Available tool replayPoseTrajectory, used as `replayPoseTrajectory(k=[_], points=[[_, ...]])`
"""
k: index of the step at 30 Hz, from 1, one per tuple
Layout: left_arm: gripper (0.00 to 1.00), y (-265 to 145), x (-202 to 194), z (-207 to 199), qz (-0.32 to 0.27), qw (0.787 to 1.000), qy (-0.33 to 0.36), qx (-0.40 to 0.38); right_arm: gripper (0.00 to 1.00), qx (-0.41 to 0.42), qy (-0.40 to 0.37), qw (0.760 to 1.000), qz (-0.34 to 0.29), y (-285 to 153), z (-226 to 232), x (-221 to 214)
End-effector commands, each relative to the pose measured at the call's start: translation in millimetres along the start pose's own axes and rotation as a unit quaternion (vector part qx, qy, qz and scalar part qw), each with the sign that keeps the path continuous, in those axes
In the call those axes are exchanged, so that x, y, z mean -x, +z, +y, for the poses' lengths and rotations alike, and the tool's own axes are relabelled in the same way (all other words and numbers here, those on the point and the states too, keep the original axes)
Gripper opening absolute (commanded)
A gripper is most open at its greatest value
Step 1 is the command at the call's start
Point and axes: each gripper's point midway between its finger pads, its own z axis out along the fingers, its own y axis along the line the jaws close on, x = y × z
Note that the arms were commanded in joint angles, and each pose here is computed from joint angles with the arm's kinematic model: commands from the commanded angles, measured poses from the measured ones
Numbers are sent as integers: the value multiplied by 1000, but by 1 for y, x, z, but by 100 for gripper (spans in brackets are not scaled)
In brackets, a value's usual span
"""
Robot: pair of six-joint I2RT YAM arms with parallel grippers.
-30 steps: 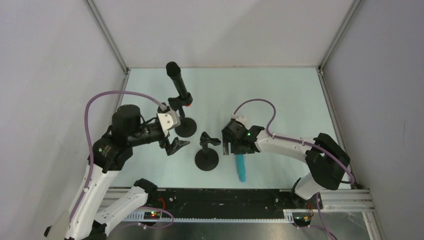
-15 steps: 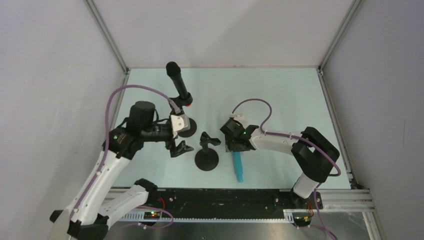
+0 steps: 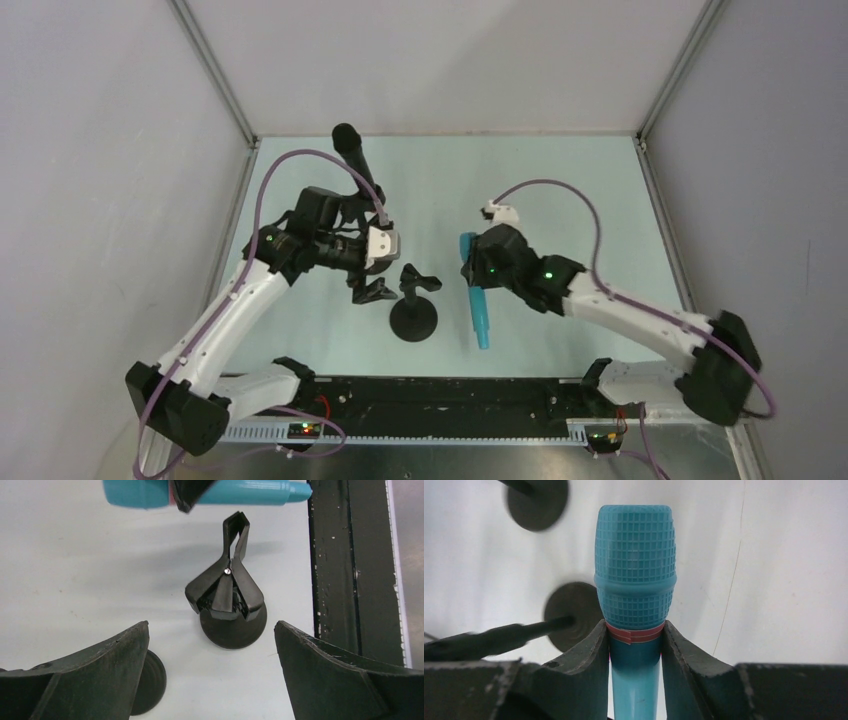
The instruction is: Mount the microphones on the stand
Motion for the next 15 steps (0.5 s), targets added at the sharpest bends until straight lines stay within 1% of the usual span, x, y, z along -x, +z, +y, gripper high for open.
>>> replayPoseTrajectory(k=[1, 5, 8, 10, 11, 12, 13, 14, 15], points=[[100, -1, 30, 9, -33, 997, 64, -8, 0, 38, -10, 994, -101, -46, 3, 53], [100, 4, 34, 11, -32, 996, 76, -18, 0, 83, -40, 978, -188, -79, 11, 85], [100, 7, 32, 7, -28, 995, 89, -23, 0, 118, -43, 963, -237, -103, 19, 105], [100, 11, 30, 3, -24, 995, 93, -30, 0, 143, -63, 950, -269, -117, 26, 116], [100, 13, 29, 0, -23, 995, 94, -36, 0, 174, -66, 936, -300, -134, 35, 127], [100, 14, 29, -1, -22, 994, 95, -39, 0, 183, -81, 928, -313, -137, 37, 127], [100, 16, 28, -1, -20, 995, 94, -42, 0, 209, -75, 910, -351, -155, 45, 140], [100, 17, 27, -1, -20, 995, 93, -43, 0, 224, -75, 895, -379, -163, 50, 146], [100, 19, 26, 0, -18, 995, 91, -45, 0, 237, -74, 884, -396, -173, 53, 150]])
